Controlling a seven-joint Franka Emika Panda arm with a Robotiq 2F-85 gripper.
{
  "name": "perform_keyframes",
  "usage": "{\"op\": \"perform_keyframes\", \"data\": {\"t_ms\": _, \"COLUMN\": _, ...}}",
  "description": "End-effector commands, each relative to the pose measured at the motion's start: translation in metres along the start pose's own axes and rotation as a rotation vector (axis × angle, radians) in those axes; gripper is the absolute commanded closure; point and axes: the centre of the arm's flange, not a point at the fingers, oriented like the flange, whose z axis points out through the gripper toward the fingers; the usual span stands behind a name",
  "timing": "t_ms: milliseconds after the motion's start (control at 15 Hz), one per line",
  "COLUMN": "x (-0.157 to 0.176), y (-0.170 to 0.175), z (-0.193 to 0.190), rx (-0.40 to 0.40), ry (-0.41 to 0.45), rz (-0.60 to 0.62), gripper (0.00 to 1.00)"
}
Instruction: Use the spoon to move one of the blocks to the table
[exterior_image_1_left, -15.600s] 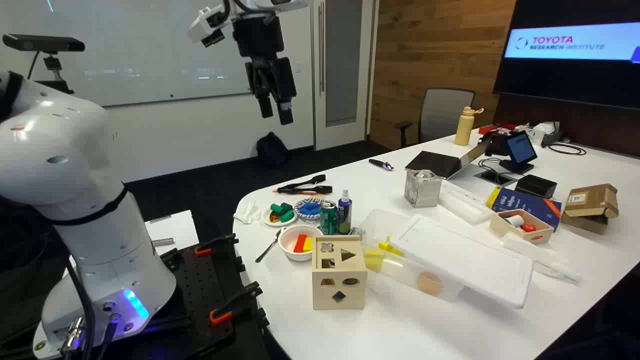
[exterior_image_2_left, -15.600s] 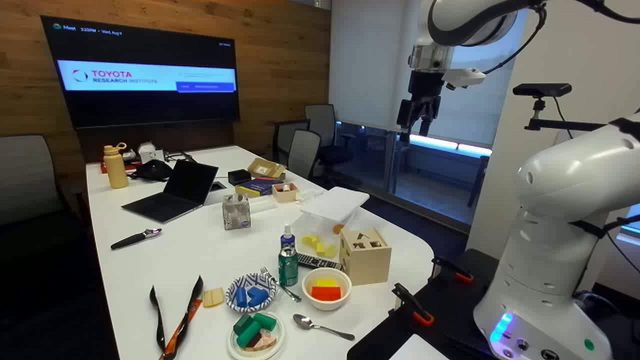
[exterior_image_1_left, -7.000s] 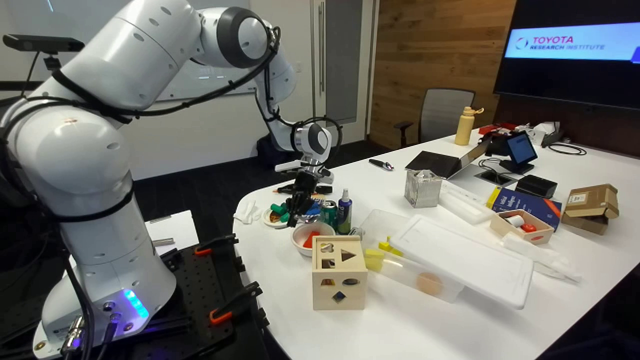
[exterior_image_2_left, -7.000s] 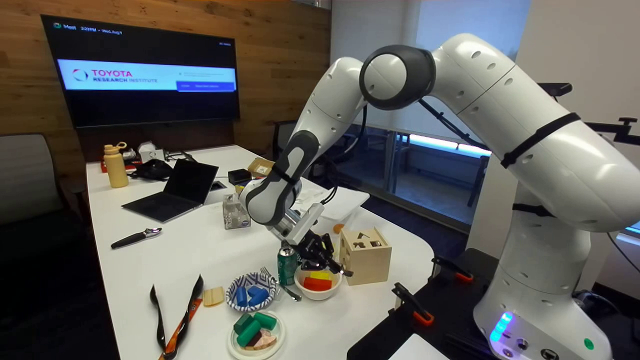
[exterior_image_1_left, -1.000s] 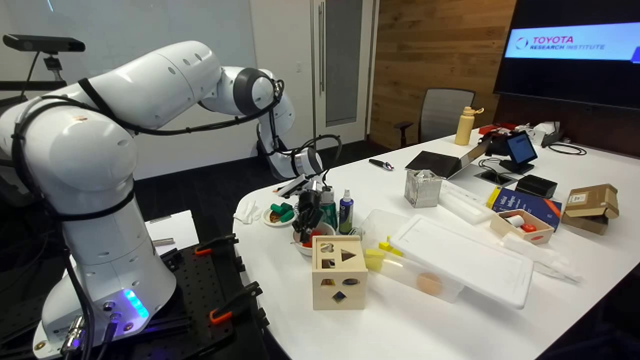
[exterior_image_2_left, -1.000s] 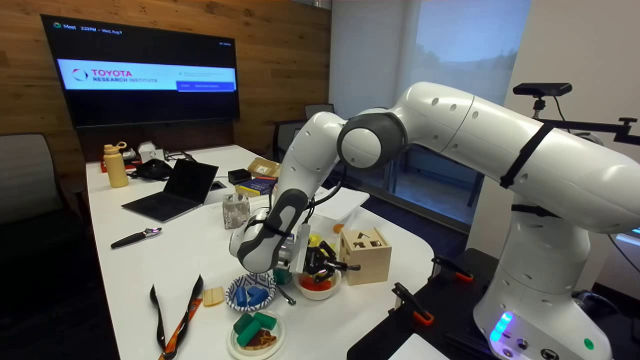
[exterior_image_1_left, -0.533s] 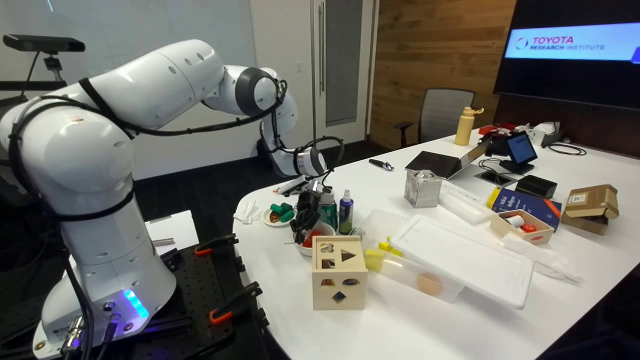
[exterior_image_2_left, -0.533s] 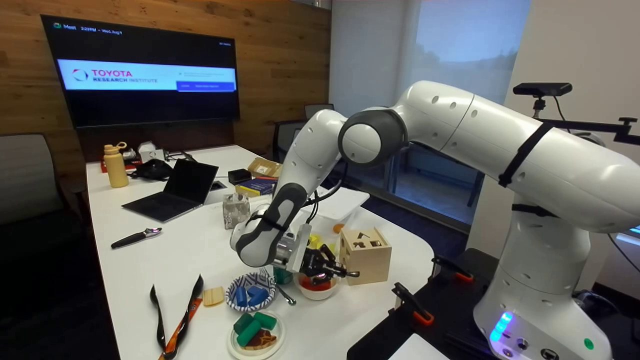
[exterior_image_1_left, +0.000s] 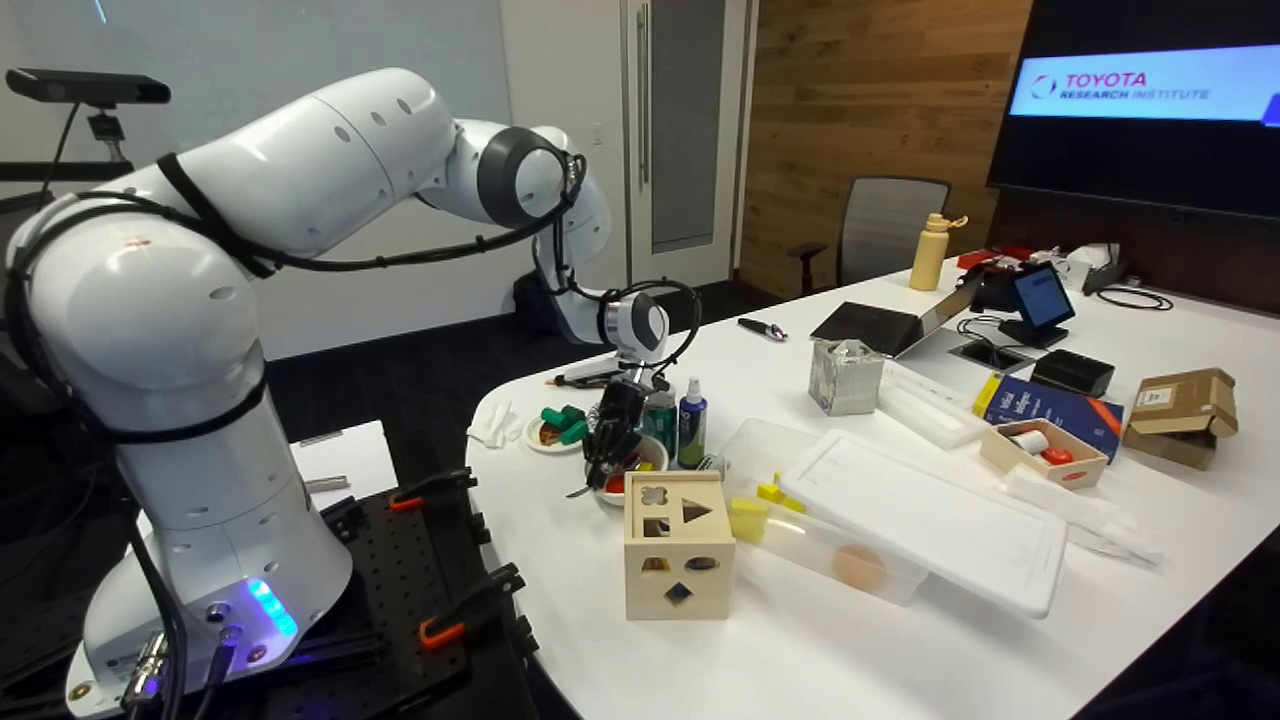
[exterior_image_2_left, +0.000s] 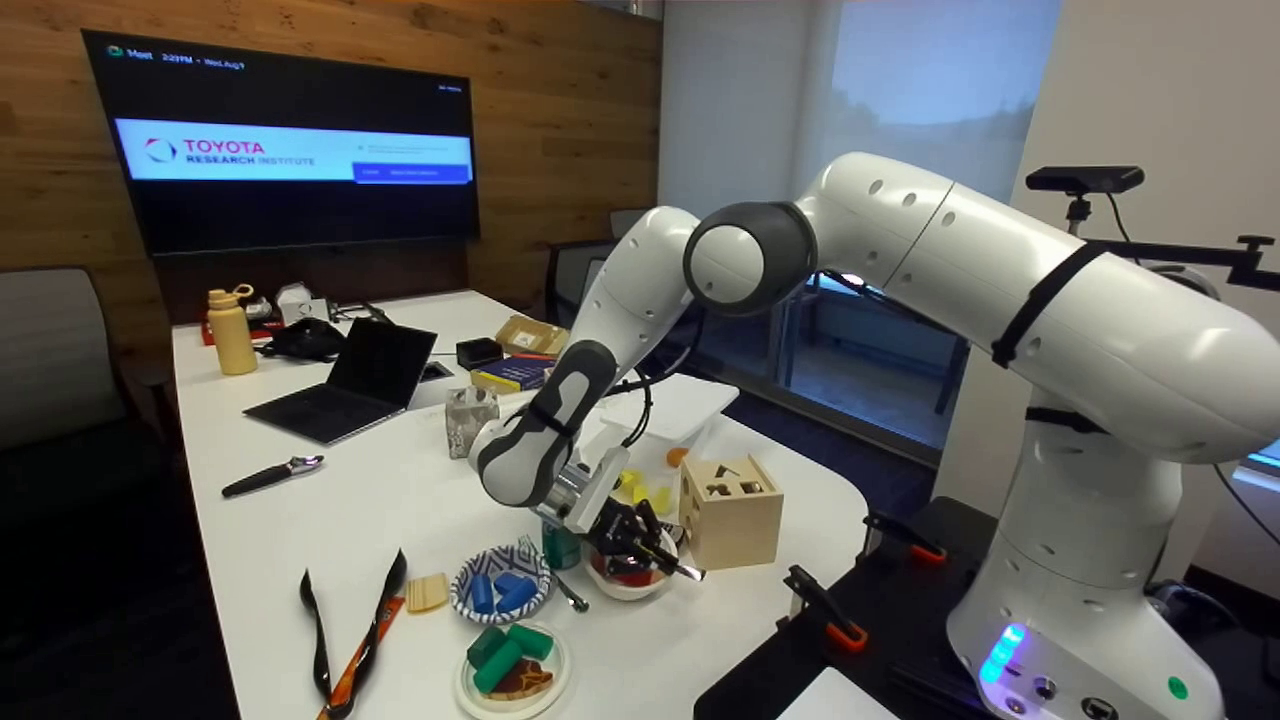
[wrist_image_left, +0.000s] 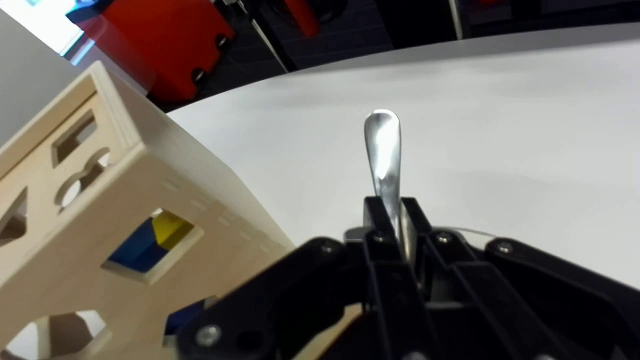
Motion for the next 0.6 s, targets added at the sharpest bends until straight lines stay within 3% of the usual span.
{"op": "perform_keyframes", "data": {"t_ms": 0, "x": -0.017, "y": 0.009, "z": 0.006, "rx": 0.097, "ry": 0.051, "rz": -0.037, "gripper": 0.97}}
{"op": "perform_keyframes", "data": {"t_ms": 533, "x": -0.039, "y": 0.028, "z": -0.007, "rx": 0.126, "ry": 0.109, "rz": 0.014, "gripper": 0.97}}
